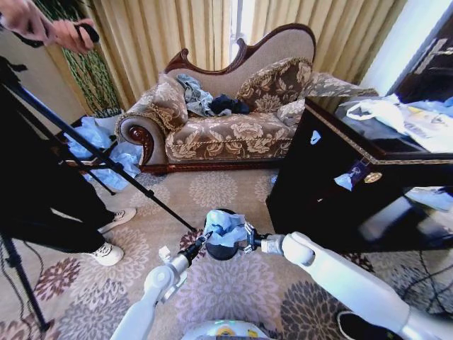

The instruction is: Place a garbage bag over the trash bin.

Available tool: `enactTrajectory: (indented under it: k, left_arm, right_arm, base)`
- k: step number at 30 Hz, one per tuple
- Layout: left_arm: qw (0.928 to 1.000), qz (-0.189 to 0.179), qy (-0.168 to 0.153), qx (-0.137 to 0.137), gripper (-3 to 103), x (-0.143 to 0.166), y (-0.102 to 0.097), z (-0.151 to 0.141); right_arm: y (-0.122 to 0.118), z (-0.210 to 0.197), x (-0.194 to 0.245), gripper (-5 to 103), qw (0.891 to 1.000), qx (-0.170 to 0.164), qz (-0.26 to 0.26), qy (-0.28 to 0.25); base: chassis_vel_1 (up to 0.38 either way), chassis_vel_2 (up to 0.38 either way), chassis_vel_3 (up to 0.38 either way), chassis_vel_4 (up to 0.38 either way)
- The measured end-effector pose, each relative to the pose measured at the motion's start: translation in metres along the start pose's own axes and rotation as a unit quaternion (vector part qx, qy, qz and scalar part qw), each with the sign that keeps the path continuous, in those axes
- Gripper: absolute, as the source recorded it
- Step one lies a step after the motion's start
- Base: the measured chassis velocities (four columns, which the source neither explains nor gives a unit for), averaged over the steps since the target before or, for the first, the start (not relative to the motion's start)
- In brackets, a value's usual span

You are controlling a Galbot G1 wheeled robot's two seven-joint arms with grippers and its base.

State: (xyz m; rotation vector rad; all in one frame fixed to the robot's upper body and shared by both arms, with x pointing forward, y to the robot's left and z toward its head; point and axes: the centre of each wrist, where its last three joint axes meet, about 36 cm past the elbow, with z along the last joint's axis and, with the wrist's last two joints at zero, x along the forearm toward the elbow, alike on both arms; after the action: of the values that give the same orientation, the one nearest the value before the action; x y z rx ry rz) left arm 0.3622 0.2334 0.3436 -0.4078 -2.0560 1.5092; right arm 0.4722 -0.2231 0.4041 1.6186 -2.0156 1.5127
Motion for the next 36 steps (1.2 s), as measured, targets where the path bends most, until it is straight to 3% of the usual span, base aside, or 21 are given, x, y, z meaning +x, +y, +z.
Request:
enactTrajectory:
  k: [1,4,14,19,36]
  left_arm:
    - [1.0,0.0,0.0,0.0,0,0.0,0.0,0.0]
    - [1.0,0.005,0.0,-0.003,0,0.002,-0.004,0.0]
    - [0.9999,0.012,-0.001,-0.007,0,0.006,-0.009,-0.003]
    - [0.9999,-0.001,-0.004,-0.01,0,0.01,0.001,-0.006]
    - [0.9991,-0.033,-0.02,-0.021,0,0.022,0.023,-0.01]
  right_arm:
    - [0.0,0.0,0.0,86,1.0,0.0,0.0,0.0]
    - [0.003,0.006,0.0,73,1.0,0.008,-0.012,0.009]
    - [0.033,0.016,0.0,61,0.999,0.002,-0.028,0.021]
    - [0.054,0.012,-0.008,56,1.0,-0.008,-0.025,0.014]
    - [0.082,-0.004,-0.052,56,1.0,-0.02,-0.015,-0.002]
  base:
    - [0.0,0.0,0.0,0.0]
    - [0.0,0.0,0.0,0.0]
    - [0.0,0.0,0.0,0.0]
    - [0.0,0.0,0.0,0.0]
    - [0.0,0.0,0.0,0.0]
